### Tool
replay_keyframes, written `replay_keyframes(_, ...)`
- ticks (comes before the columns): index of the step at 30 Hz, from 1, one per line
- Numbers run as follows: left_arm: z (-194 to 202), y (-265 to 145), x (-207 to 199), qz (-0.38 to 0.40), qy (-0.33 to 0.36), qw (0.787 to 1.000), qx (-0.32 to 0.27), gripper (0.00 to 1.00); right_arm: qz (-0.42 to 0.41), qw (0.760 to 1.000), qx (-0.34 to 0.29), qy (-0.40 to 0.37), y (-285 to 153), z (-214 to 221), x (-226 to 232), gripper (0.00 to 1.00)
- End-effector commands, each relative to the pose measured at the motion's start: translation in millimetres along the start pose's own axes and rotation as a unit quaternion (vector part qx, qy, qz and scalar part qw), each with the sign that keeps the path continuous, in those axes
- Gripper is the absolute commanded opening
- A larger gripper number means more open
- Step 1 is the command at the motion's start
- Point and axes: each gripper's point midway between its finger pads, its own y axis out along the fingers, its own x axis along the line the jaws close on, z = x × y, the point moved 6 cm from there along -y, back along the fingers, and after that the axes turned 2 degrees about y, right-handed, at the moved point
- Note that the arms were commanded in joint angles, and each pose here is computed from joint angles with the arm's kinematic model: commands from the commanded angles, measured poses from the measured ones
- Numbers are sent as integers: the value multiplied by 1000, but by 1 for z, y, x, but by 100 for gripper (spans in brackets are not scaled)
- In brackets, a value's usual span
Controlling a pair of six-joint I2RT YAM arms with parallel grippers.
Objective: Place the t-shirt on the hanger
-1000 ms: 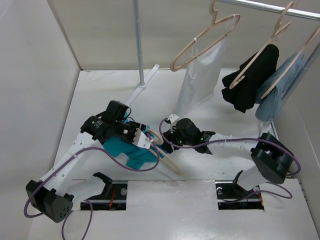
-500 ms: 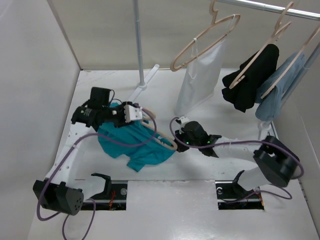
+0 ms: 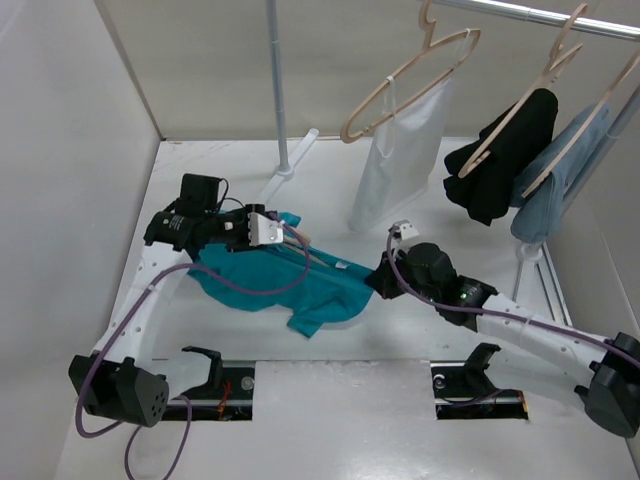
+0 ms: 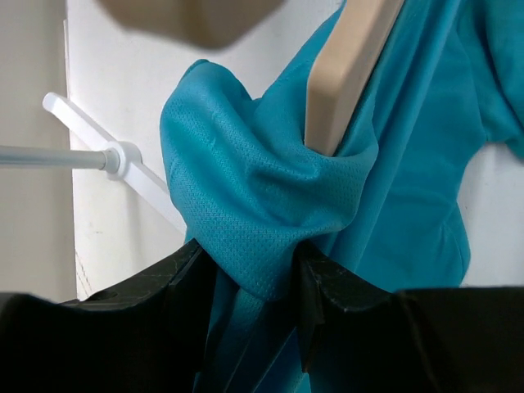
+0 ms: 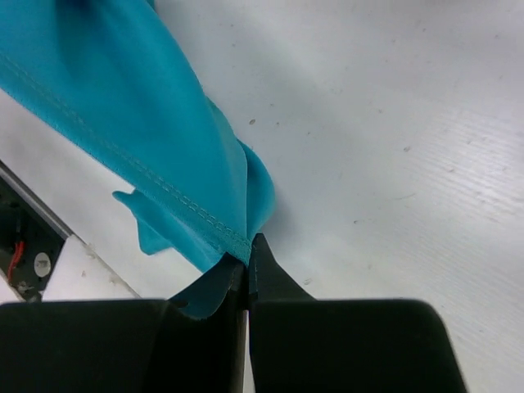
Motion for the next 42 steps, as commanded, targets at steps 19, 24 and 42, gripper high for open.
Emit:
replay_keyframes(19, -65, 25, -27, 75, -17, 991, -112, 0, -91, 967, -14, -237, -16, -81, 52, 57)
replay_keyframes(24, -62, 31, -19, 77, -69, 987, -125, 0, -82, 961, -20, -264, -48, -85, 49, 59)
replay_keyframes(42, -78, 28, -17, 99, -97, 977, -164, 0, -140, 948, -58, -281, -40, -108, 93, 46)
